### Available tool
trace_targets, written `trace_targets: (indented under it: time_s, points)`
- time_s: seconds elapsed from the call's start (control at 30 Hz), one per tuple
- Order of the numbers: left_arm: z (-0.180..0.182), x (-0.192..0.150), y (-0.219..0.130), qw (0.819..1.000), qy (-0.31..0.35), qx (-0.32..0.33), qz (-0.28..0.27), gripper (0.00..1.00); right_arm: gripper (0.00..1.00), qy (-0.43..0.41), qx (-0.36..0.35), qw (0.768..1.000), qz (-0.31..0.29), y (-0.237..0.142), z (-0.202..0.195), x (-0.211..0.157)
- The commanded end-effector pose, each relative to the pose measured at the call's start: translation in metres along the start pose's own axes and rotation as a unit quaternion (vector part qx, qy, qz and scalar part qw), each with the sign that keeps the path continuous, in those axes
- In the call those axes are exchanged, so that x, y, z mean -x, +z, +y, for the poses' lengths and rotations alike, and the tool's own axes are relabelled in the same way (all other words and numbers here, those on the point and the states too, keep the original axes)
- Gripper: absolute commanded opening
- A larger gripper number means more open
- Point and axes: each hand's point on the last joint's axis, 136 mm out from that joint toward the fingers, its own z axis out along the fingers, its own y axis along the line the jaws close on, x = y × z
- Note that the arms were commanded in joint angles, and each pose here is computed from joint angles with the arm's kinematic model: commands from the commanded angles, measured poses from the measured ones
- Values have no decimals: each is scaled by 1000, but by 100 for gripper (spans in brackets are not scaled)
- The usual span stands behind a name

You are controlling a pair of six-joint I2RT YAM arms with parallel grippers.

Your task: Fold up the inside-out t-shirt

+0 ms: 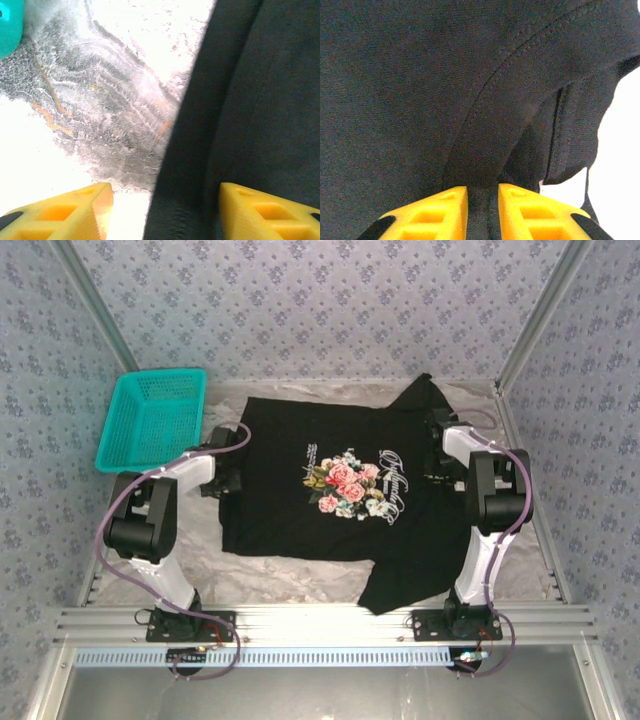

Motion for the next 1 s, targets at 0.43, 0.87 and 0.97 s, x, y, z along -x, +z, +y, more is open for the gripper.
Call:
trace_targets:
  time_s: [0.43, 0.87, 0.97]
  points:
    - [-2, -11, -46, 996, -45, -75, -22, 57, 20, -24, -75, 997, 10, 0, -27, 6]
    - [-14, -120, -45, 998, 26, -24, 53, 75, 20, -34, -61, 998, 9, 0, -17, 4]
    - [4, -128, -41, 998, 24, 15, 56, 72, 17, -42, -89, 995, 23, 5, -27, 0]
